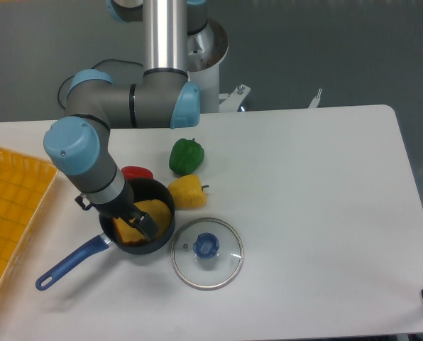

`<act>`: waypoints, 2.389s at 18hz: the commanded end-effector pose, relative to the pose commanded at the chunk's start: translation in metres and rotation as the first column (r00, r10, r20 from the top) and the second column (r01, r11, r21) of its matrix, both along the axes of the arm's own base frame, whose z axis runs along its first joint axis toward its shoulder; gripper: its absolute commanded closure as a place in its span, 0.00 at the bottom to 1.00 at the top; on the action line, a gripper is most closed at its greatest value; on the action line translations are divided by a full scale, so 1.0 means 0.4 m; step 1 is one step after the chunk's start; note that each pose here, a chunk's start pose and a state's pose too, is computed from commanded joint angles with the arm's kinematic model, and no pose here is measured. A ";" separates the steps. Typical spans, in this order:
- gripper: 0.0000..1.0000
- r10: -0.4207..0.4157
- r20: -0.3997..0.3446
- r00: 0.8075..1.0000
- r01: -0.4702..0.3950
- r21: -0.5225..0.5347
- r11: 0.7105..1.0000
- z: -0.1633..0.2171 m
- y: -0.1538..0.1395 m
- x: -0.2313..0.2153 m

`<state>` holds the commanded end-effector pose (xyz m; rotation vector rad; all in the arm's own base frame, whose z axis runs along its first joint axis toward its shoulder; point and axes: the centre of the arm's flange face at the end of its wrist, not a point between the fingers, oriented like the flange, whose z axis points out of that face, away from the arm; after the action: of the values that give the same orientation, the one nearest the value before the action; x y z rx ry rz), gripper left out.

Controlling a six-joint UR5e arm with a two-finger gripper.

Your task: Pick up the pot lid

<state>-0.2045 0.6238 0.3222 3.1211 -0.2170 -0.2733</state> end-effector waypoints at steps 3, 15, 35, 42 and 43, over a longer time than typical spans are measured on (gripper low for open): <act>0.00 0.002 -0.002 1.000 -0.002 0.001 1.000 0.002 0.001 -0.001; 0.00 0.022 -0.014 1.000 -0.022 0.013 1.000 -0.007 0.000 -0.008; 0.00 0.435 0.000 0.900 -0.432 0.124 0.893 -0.062 -0.038 -0.225; 0.00 0.234 -0.018 0.972 -0.232 0.055 0.971 -0.087 -0.061 -0.256; 0.00 0.200 -0.018 0.980 -0.199 0.044 0.979 -0.095 -0.061 -0.260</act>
<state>-0.3083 0.5993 0.2844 3.1456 0.1031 -0.3133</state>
